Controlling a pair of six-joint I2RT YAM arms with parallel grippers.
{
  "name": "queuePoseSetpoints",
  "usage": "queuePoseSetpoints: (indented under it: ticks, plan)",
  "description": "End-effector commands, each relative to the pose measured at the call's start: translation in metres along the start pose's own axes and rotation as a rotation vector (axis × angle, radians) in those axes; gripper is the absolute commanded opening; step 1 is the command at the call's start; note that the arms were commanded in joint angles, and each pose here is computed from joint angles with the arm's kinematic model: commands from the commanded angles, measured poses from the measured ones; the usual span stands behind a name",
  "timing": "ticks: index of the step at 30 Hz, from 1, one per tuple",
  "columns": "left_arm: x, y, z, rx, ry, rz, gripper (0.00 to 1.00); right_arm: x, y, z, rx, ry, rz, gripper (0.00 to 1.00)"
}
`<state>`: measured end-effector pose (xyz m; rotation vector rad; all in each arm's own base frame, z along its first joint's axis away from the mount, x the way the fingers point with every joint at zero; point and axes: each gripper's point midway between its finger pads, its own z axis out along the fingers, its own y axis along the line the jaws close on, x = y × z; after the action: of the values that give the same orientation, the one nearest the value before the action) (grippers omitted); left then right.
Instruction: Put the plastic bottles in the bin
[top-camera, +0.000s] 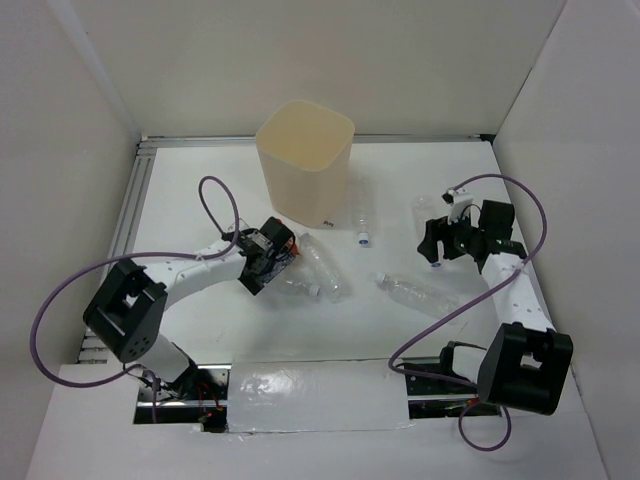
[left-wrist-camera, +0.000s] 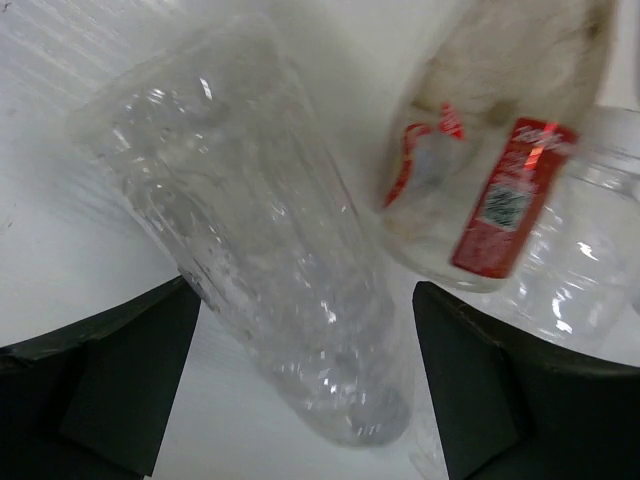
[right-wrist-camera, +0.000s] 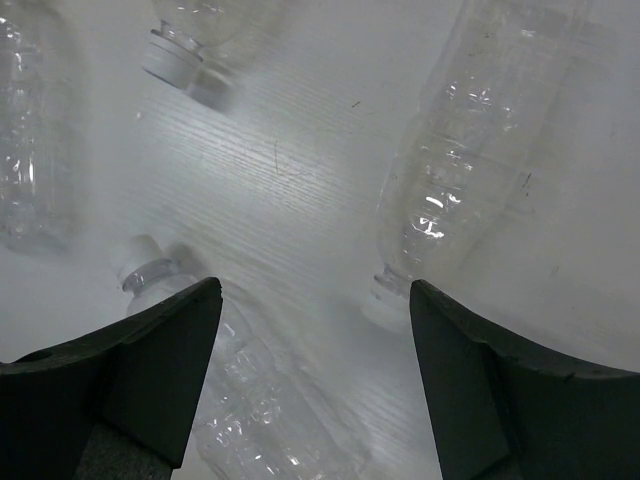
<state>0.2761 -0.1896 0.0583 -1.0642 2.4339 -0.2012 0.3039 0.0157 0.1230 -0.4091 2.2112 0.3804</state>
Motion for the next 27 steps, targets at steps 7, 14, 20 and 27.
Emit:
queuePoseSetpoints:
  ticks: [7, 14, 20, 27]
  plan:
    - [0.009, 0.011, 0.035, -0.051, 0.032, -0.015, 0.78, 0.020, 0.033, 0.008, -0.181, 0.078, -0.196, 0.87]
    - [0.012, 0.016, 0.010, -0.007, 0.039, 0.113, 0.35, 0.026, 0.051, 0.005, -0.257, 0.088, -0.432, 0.88]
    - [0.004, -0.015, -0.097, 0.255, -0.066, 0.337, 0.13, 0.046, 0.065, -0.002, -0.319, 0.121, -0.610, 0.87]
    - [-0.076, -0.118, -0.223, 0.640, -0.433, 0.413, 0.08, 0.064, 0.073, -0.001, -0.367, 0.176, -0.650, 0.87]
